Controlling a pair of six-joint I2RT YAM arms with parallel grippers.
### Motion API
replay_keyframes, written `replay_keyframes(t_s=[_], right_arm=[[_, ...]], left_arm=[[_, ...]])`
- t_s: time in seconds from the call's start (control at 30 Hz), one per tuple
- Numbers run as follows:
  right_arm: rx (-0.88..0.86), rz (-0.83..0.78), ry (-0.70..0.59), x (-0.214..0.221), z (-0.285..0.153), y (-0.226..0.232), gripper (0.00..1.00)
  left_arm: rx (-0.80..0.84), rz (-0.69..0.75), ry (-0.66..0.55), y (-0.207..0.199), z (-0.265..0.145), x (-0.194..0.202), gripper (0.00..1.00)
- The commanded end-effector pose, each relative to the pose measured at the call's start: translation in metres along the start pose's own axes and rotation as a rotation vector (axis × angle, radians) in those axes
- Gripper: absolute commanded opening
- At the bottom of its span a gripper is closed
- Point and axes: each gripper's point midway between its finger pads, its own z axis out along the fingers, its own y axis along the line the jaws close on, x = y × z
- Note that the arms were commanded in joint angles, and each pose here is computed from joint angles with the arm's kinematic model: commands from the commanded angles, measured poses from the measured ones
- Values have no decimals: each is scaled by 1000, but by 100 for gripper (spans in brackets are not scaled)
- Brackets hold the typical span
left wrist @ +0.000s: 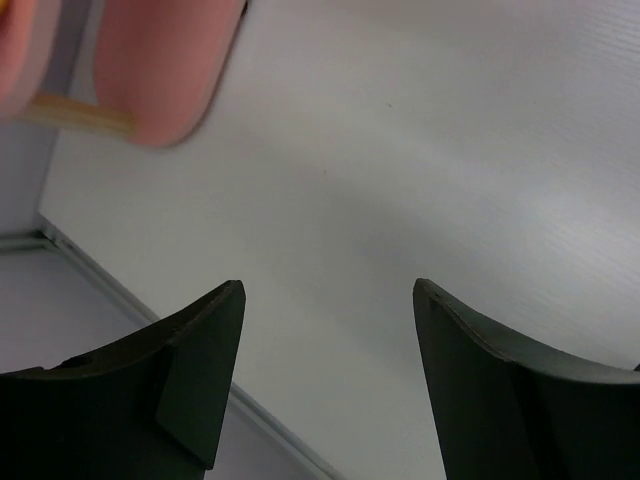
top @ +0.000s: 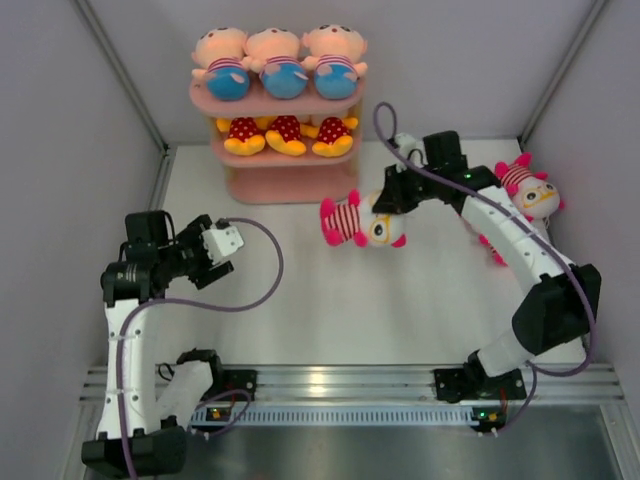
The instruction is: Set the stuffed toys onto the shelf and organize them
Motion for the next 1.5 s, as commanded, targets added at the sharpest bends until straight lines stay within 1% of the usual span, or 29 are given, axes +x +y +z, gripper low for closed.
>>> replay_keyframes(t_s=[0.0, 0.03, 0.1, 0.13, 0.17, 0.2, 0.23, 0.27, 0.3, 0.33, 0.4, 0.43, 0.5, 0.6, 0.67, 0.8, 0.97, 1.03, 1.07, 1.1, 1.13, 1.17, 1.2, 1.27, 1.3, 1.33, 1.37, 1.43, 1.47], right_arm=[[-307, -117, 117, 36, 28, 100, 5], [-375, -141, 113, 31, 33, 138, 5], [-435, -214, 127, 30, 40, 170, 4], [-491, -277, 120, 28, 45, 199, 4], [-538, -299, 121, 29, 46, 215, 4], [-580, -340, 128, 33, 52, 225, 4], [-627, -372, 120, 31, 50, 244, 4], [-654, -379, 124, 31, 50, 251, 4], [-663, -388, 122, 31, 52, 255, 4], [-670, -416, 118, 28, 56, 260, 4], [-636, -454, 159, 35, 66, 255, 4], [-643, -484, 147, 29, 63, 262, 4], [-638, -501, 184, 37, 69, 264, 4], [-646, -527, 204, 42, 75, 270, 4], [-652, -537, 191, 38, 74, 277, 4], [-671, -580, 154, 32, 69, 288, 4], [-672, -599, 156, 33, 70, 290, 4], [-676, -599, 147, 29, 69, 293, 3], [-683, -598, 138, 27, 69, 294, 3], [-691, -601, 126, 24, 68, 297, 3], [-697, -605, 114, 21, 68, 300, 3], [-697, -607, 107, 20, 67, 301, 3], [-697, -607, 101, 17, 67, 302, 3], [-669, -608, 86, 14, 68, 300, 10], [-652, -605, 78, 13, 69, 298, 16], [-599, -605, 60, 7, 73, 291, 37], [-572, -591, 35, 1, 70, 289, 48], [-492, -562, -10, -7, 77, 274, 65], [-472, -521, -44, -15, 68, 271, 67]], left_arm=[[37, 335, -240, -16, -15, -48, 75], [42, 330, -281, -18, -19, -58, 75], [62, 308, -330, -21, -22, -70, 75], [71, 297, -346, -23, -24, -74, 75], [71, 306, -348, -23, -24, -76, 75], [105, 307, -336, -33, -24, -70, 75], [119, 387, -333, -39, -24, -68, 75], [146, 407, -324, -48, -25, -63, 76], [172, 430, -320, -57, -26, -59, 76], [247, 476, -303, -77, -25, -47, 76], [291, 551, -284, -94, -28, -36, 78], [306, 574, -278, -100, -26, -31, 79], [297, 599, -275, -99, -27, -30, 80], [293, 601, -322, -97, -31, -43, 80], [308, 612, -353, -100, -32, -51, 80], [321, 605, -320, -98, -30, -46, 79], [333, 598, -325, -99, -28, -46, 79], [345, 591, -320, -102, -27, -44, 72], [348, 591, -319, -102, -26, -43, 63], [354, 594, -318, -103, -25, -43, 57], [361, 590, -311, -104, -23, -40, 41], [361, 595, -309, -103, -23, -41, 28], [366, 593, -310, -103, -23, -41, 0], [372, 565, -317, -99, -23, -46, 0], [378, 521, -314, -99, -24, -48, 0], [384, 498, -312, -94, -23, -52, 0], [389, 473, -300, -91, -22, -52, 0], [399, 420, -265, -82, -15, -51, 0], [386, 399, -244, -77, -12, -49, 0]])
